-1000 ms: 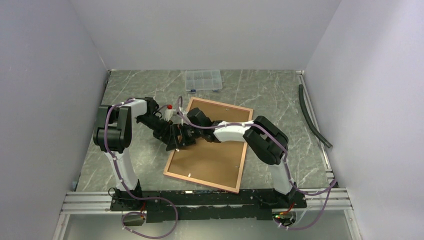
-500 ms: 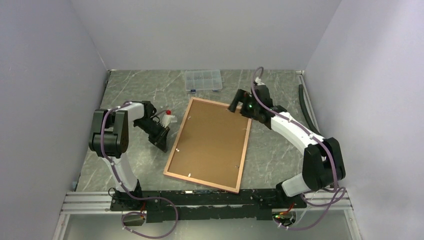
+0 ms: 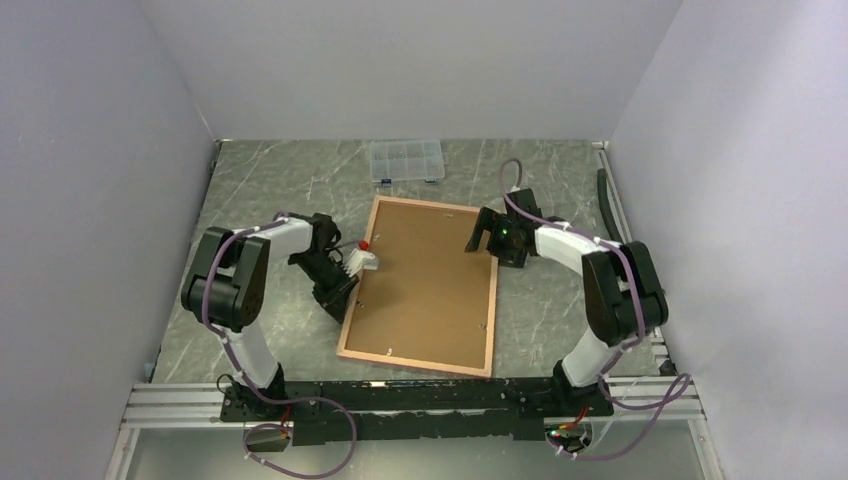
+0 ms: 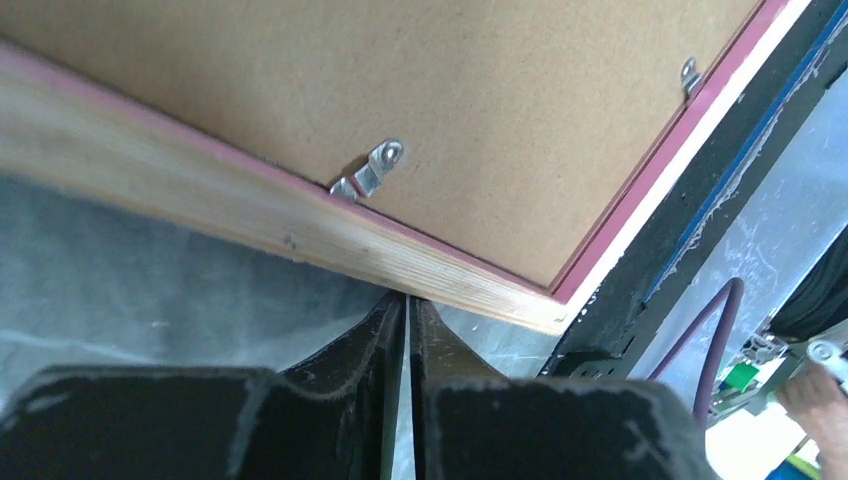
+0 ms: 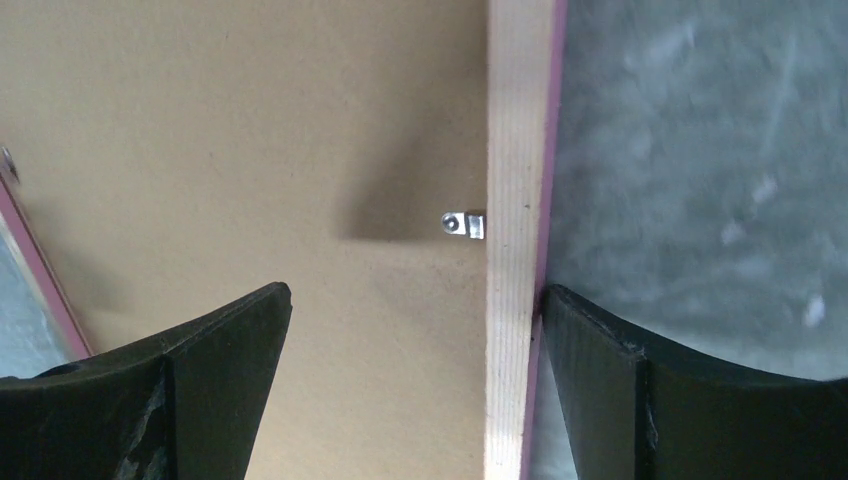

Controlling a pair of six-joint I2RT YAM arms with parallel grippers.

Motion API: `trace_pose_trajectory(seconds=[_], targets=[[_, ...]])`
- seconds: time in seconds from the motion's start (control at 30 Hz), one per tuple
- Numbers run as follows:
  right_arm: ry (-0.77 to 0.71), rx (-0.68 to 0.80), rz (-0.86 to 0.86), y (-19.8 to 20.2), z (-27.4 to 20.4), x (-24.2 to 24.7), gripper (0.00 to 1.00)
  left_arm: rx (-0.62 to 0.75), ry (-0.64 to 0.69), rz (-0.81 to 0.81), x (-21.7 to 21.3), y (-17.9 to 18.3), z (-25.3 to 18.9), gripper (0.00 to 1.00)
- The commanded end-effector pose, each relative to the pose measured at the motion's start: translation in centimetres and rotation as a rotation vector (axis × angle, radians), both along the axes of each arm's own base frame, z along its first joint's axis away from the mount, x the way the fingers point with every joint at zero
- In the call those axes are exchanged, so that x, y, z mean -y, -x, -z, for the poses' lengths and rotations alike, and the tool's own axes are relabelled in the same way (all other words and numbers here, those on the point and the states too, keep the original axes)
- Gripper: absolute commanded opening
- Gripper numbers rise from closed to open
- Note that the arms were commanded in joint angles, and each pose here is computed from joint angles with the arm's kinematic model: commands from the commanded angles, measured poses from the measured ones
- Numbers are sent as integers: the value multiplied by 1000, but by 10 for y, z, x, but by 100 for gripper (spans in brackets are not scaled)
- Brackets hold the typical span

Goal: Put the photo into the frame

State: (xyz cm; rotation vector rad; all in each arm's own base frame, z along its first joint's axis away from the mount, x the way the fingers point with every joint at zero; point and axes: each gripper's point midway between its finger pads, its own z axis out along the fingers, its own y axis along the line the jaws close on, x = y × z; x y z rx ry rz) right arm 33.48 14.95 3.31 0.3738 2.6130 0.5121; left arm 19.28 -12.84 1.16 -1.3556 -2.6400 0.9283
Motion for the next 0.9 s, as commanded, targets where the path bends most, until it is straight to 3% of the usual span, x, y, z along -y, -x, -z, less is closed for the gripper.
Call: trace_pose_trajectory(seconds=[0.0, 0.2, 0.37, 0.47, 0.6, 0.7, 0.87], targets=[[-136, 64, -98, -38, -27, -37, 100, 73, 31, 84, 21, 0, 4, 14], [-100, 40, -121, -53, -33, -39, 100, 44, 77, 207, 56, 20, -4, 16], [-11, 100, -67, -54, -47, -19, 100, 51, 71, 181, 43, 9, -26, 16], [-39, 199, -34, -54, -81, -19, 100, 80, 154, 43, 22, -27, -61, 17], [-102, 268, -82, -45, -109, -55, 100, 83, 275, -207, -1, -91, -93, 21], [-144, 255, -156, -35, -110, -100, 99, 7, 331, -378, -3, -126, -91, 27], [-236, 222, -273, -17, -101, -179, 99, -106, 332, -477, 3, -140, -57, 30]])
